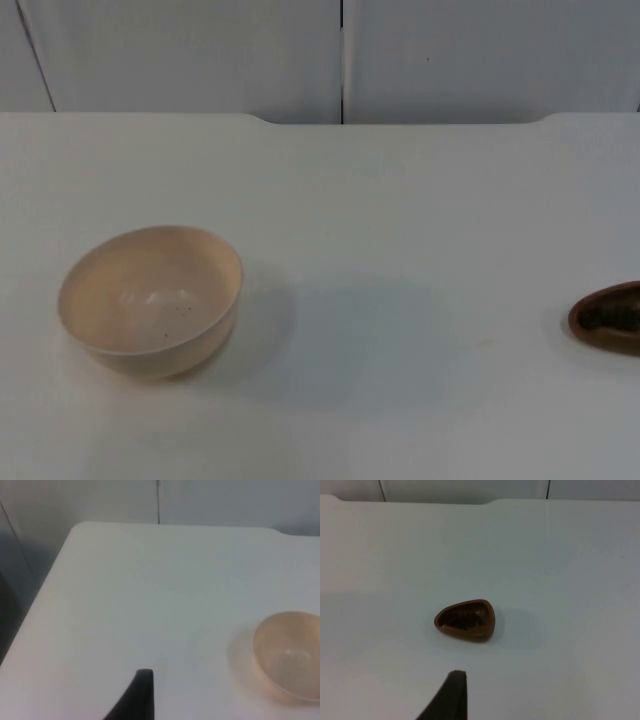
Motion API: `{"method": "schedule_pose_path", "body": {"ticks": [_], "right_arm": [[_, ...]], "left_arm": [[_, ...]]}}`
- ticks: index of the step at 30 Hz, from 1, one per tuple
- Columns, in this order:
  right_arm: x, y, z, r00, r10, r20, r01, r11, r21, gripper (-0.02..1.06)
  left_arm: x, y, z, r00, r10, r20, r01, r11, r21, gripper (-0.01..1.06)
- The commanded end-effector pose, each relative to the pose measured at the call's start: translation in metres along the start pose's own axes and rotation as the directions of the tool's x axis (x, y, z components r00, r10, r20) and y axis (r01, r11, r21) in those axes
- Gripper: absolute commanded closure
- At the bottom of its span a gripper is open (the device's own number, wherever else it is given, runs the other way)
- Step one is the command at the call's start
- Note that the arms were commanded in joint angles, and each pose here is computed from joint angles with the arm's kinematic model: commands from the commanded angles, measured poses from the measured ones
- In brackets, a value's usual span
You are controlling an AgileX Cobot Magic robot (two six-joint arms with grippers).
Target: Pick up the bowl with the left hand and pour the coffee beans from the cup into the bowl with the right hand.
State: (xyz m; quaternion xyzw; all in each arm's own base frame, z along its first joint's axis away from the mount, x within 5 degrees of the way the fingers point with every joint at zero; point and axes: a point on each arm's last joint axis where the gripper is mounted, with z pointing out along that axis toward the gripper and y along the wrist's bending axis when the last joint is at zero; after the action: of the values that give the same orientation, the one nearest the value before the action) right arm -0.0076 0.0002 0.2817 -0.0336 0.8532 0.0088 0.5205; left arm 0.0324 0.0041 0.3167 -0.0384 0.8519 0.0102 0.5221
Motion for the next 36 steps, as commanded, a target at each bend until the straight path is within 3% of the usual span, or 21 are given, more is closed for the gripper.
{"method": "schedule_pose_path", "body": {"ticks": [1,11,20,25,29,36], "right_arm": [[0.001,0.000,0.001,1.000,-0.002,0.002,0.002,1.000,0.006,-0.01],[0.001,0.000,0.001,1.000,-0.002,0.002,0.002,1.000,0.006,-0.01],[0.001,0.000,0.001,1.000,-0.002,0.002,0.002,1.000,0.006,-0.01],[0.001,0.000,0.001,1.000,-0.002,0.002,0.002,1.000,0.006,-0.01],[0.001,0.000,0.001,1.000,-0.002,0.002,0.002,1.000,0.006,-0.01],[0.001,0.000,0.001,1.000,-0.002,0.002,0.002,1.000,0.006,-0.01]], "left_arm": [[-0.010,-0.003,0.002,1.000,-0.019,0.019,0.018,0.999,0.028,0.00],[-0.040,-0.007,0.016,0.999,-0.037,-0.006,0.037,0.998,0.050,0.00],[-0.068,-0.010,0.044,0.996,-0.028,-0.090,0.032,0.998,0.047,0.00],[-0.079,-0.016,0.064,0.988,-0.021,-0.155,0.037,0.994,0.101,0.00],[-0.086,-0.026,0.084,0.977,-0.003,-0.212,0.045,0.980,0.192,0.00],[-0.085,-0.032,0.114,0.956,0.019,-0.293,0.052,0.971,0.232,0.00]]}}
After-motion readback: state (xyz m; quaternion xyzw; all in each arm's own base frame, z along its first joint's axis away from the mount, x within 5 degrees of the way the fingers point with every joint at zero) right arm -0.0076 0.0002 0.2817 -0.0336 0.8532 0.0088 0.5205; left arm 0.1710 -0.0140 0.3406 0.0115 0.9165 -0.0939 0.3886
